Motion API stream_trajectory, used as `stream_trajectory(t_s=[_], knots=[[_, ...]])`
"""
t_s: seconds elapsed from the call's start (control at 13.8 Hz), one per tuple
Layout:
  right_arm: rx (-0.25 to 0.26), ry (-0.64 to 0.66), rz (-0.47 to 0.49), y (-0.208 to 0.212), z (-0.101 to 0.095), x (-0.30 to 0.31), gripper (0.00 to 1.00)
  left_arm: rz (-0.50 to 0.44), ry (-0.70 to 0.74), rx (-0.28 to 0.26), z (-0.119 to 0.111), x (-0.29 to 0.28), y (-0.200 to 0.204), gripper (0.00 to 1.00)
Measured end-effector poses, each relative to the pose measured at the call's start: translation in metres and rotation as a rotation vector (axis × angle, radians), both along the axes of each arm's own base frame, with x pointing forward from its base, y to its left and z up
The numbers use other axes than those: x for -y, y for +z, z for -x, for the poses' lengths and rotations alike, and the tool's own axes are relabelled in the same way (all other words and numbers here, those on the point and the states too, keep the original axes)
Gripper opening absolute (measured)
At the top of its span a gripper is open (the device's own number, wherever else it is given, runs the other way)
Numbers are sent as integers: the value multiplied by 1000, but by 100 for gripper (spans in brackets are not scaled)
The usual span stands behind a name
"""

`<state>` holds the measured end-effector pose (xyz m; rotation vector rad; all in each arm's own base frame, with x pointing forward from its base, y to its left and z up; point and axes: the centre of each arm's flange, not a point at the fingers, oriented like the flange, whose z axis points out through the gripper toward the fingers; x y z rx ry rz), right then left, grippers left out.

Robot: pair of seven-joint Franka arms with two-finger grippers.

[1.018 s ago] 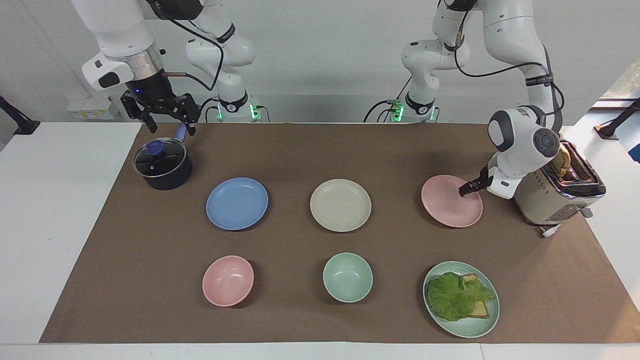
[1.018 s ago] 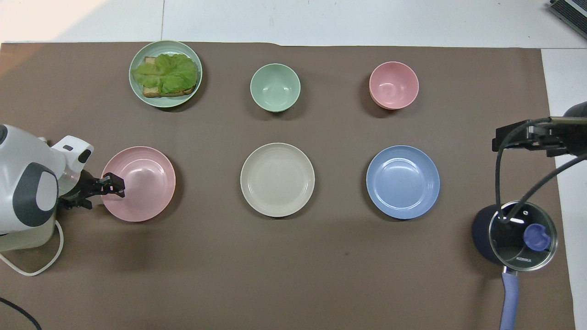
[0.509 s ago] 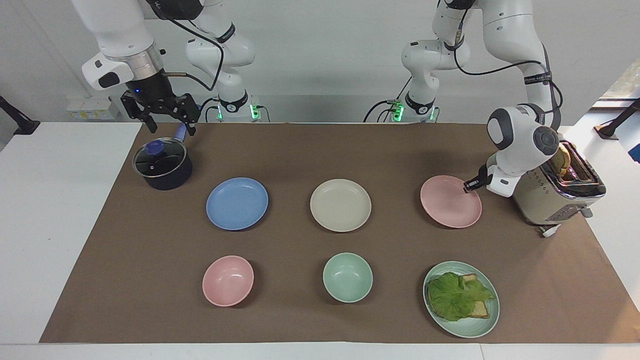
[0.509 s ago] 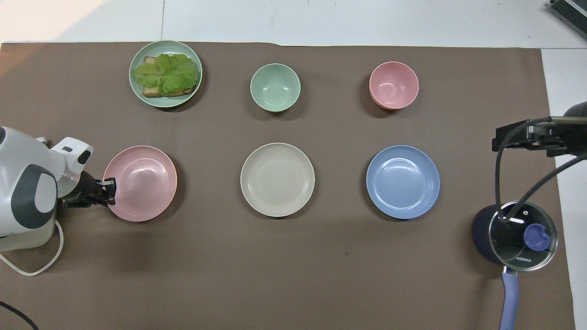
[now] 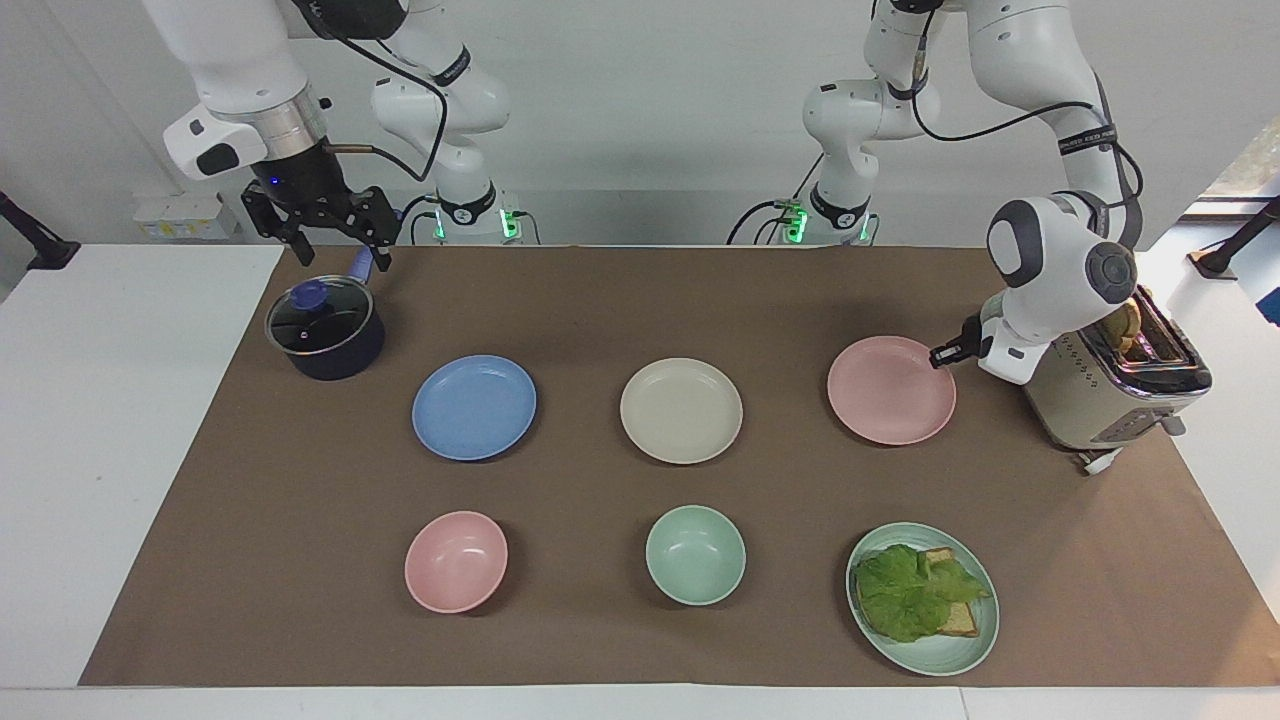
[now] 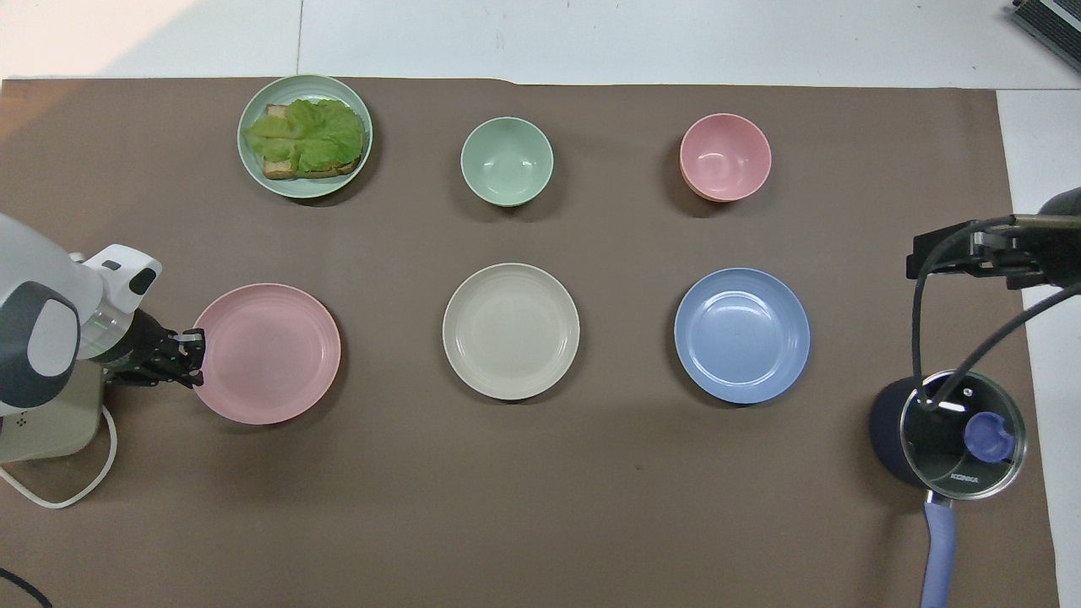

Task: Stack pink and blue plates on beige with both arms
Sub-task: 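Carry the pink plate with the left gripper onto the beige plate, then release the pink plate with the left gripper while the right gripper reaches the blue plate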

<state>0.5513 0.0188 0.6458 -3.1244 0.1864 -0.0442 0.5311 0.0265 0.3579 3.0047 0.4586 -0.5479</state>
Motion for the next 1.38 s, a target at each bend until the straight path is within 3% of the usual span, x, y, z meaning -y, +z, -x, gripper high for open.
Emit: stream_trajectory(t_s=[0.29, 0.58, 0.8, 1.02, 1.38], knots=[[0, 0, 0, 0, 0, 0, 100, 39, 27, -40, -9, 46, 42, 5], [17, 0, -1, 1, -2, 0, 100, 31, 76, -54, 1, 149, 46, 5], [18, 0, -1, 0, -2, 0, 100, 50, 105, 17, 11, 230, 49, 5], [16, -1, -1, -2, -2, 0, 100, 80, 102, 86, 30, 285, 26, 5], [44, -3, -2, -4, -5, 1, 100, 108, 123, 178, 31, 307, -9, 5]])
